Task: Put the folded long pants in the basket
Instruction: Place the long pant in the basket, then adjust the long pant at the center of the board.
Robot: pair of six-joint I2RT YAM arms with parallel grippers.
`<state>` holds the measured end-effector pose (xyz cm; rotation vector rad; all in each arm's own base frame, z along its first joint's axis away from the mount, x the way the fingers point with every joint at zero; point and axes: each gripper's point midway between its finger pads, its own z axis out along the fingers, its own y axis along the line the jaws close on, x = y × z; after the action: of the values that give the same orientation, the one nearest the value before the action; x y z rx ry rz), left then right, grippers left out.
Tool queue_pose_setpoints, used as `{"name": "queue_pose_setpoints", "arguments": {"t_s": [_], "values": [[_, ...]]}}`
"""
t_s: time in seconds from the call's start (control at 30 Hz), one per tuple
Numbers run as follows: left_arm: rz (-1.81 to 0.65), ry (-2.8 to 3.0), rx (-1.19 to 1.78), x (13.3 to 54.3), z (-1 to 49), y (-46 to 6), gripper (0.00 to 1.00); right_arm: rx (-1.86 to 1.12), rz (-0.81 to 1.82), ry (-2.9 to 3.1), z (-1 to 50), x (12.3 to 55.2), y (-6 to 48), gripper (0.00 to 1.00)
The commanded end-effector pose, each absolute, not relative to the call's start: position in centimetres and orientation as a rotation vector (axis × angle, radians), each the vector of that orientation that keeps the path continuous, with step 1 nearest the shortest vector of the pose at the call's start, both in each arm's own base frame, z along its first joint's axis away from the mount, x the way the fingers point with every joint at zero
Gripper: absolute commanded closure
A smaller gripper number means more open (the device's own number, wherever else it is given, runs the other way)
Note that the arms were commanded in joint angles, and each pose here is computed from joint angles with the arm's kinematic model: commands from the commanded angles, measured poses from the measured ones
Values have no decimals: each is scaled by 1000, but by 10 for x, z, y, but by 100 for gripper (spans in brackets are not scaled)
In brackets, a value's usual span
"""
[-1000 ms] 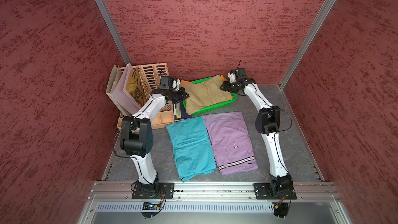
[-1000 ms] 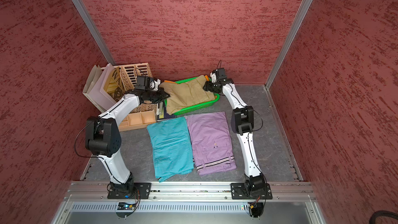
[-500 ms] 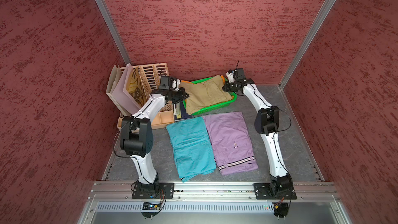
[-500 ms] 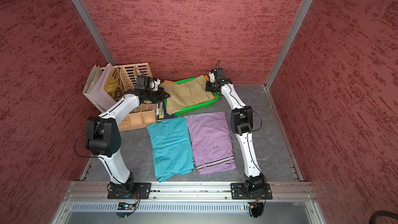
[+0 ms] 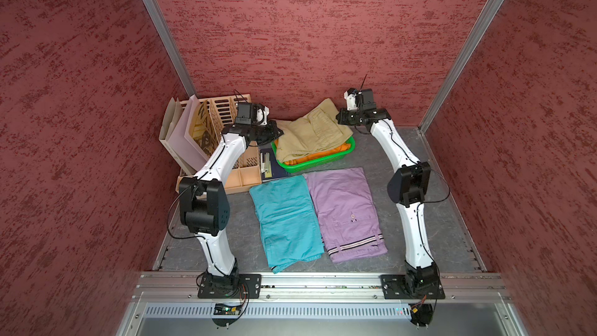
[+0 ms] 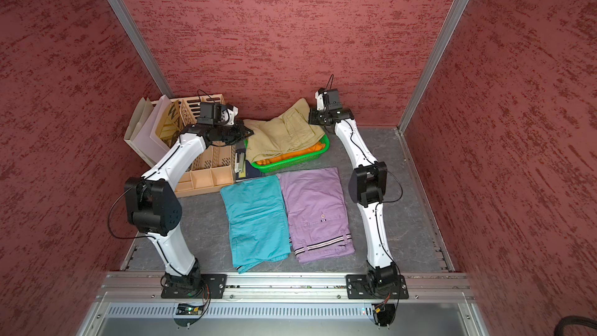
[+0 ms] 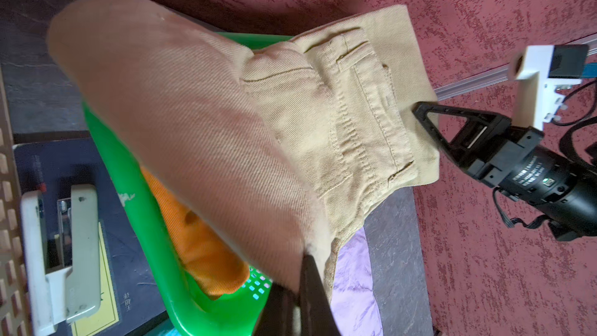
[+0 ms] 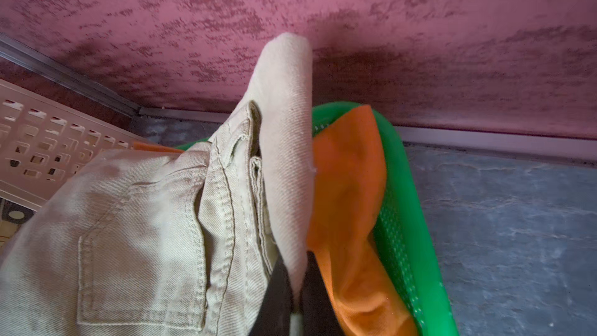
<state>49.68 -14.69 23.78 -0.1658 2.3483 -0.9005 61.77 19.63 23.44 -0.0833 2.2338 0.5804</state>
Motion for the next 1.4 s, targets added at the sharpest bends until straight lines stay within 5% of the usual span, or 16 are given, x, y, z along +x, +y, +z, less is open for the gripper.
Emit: {"name": "queue_pose_setpoints", "arguments": {"t_s": [0.0,0.37,1.0,1.13,1.2,1.23,1.37], "values": [[-863,2339,-137,506,231,-146,100,-10,526,2204,238,629,177,100],[-848,2507,-229,510,142,-145,100,54,523,2328,161,636,169,100],[-872,2478,-291,505,187,-142,100,136,489,2317,182,632,147,100],[-926,2526,-344,501,174,-140,91,128,537,2338,173,631,154,100],[-913,2523,-340,499,179,-138,85,123,548,2337,176,629,155,85],[-903,2510,-337,499,185,-136,79,111,560,2328,181,627,157,69],[-871,2443,-349,494,219,-121,39,102,525,2300,202,622,150,42]]}}
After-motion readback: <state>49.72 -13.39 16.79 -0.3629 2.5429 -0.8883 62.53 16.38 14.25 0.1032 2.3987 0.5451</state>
